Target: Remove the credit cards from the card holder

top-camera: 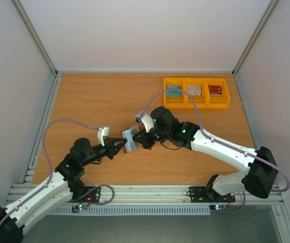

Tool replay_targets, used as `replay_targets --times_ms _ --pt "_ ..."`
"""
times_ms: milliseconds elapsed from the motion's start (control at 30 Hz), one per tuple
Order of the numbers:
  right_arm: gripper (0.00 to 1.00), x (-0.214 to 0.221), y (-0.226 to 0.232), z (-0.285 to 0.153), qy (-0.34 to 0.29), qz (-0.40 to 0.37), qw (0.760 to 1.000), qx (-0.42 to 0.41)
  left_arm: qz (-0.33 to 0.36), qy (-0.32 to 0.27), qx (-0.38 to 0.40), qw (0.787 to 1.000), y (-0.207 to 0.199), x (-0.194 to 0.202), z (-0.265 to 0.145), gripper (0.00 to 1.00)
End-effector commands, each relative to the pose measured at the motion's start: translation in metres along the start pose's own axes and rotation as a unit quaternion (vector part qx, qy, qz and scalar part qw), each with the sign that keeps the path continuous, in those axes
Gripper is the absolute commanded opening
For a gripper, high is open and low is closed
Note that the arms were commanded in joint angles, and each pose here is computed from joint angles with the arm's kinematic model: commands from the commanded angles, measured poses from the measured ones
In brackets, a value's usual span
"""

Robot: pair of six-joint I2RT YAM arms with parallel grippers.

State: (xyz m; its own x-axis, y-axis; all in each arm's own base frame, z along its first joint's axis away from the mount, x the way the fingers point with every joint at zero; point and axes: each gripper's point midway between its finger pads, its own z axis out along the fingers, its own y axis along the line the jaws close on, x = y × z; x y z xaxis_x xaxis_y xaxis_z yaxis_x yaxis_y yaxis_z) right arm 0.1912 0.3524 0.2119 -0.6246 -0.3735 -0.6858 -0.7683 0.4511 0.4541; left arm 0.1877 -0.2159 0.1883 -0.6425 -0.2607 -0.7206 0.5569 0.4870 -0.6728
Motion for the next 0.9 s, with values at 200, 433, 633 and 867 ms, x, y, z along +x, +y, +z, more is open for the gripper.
replay_targets --times_ms 200,433,633,867 --pt "0.01 0.005 -0.060 -0.041 -0.012 0.014 0.988 0.156 0.026 -0.025 0.028 0.999 -0.018 -0.017 -0.003 0.00" --pt "0.18 0.010 -0.074 -0.046 0.004 0.027 0.981 0.190 0.028 -0.027 0.006 0.999 -0.010 -0.017 -0.003 0.00" --pt "0.39 0.013 -0.048 -0.030 0.038 0.014 0.992 0.122 0.029 -0.030 -0.014 0.999 -0.003 -0.017 -0.002 0.00" --pt "0.39 -0.003 -0.054 -0.058 0.015 -0.008 0.980 0.196 0.032 -0.037 -0.064 0.997 0.016 -0.018 -0.004 0.00"
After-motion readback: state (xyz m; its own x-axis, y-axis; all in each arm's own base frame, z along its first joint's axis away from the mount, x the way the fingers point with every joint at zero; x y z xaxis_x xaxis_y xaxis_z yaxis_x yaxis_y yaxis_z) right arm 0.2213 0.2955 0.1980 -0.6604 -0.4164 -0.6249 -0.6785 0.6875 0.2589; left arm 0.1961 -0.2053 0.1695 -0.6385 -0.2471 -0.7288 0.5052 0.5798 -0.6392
